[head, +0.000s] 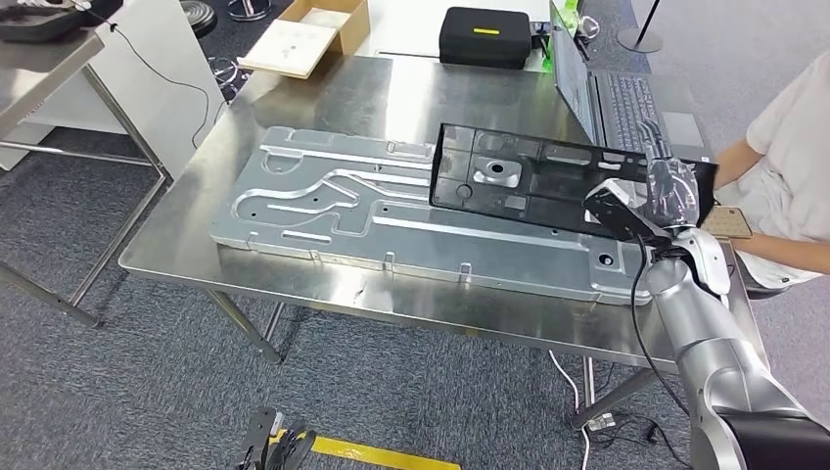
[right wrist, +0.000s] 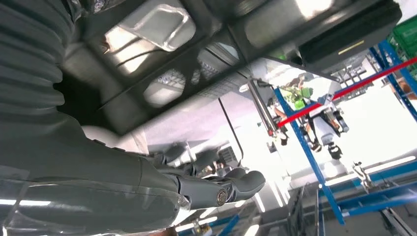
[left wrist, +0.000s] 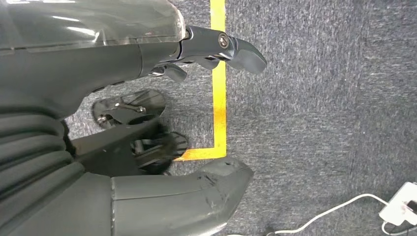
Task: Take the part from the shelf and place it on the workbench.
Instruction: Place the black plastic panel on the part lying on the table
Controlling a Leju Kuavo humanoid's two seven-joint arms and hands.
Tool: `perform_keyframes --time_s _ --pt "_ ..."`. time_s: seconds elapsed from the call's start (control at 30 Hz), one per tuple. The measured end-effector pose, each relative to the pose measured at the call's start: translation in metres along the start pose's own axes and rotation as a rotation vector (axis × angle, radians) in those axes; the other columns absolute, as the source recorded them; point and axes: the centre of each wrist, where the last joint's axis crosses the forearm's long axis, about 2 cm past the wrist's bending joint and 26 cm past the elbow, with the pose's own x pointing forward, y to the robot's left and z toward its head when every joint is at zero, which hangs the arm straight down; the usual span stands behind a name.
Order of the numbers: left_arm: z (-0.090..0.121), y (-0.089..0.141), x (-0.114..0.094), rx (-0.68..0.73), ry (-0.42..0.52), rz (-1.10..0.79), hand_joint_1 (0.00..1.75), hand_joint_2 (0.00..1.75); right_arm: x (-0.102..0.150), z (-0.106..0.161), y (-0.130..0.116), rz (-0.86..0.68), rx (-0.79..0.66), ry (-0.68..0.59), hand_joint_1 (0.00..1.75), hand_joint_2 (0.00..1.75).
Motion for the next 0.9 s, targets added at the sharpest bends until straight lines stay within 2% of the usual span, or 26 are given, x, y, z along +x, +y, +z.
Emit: perform_keyframes --time_s 0.27,0.4,0.6,0.73,0.83,0.9 --pt "-0.001 0.001 0.002 -0.003 -0.004 -0.007 0.00 0.00 -0.002 0.000 -0.001 -0.031 0.018 0.012 0.00 1.75" --pt "-0.001 -0.001 0.002 -0.007 -0.005 -0.009 0.00 0.00 -0.005 -0.002 -0.005 -0.041 0.023 0.024 0.00 0.00" --pt "-0.001 -0.002 0.002 -0.009 -0.004 -0.008 0.00 0.00 -0.008 -0.001 -0.007 -0.039 0.020 0.038 0.00 0.00" --pt "-0.002 -0.004 0.002 -0.011 -0.004 -0.009 0.00 0.00 -0.006 -0.002 -0.010 -0.010 -0.071 -0.005 0.00 0.00" --pt "-0.003 -0.004 0.004 -0.010 -0.005 -0.014 0.00 0.00 0.000 0.000 -0.010 -0.009 -0.130 -0.046 0.00 0.00" --pt "-0.003 -0.004 0.004 -0.008 -0.004 -0.017 0.00 0.00 0.013 0.005 -0.006 -0.049 -0.164 -0.098 0.00 0.00"
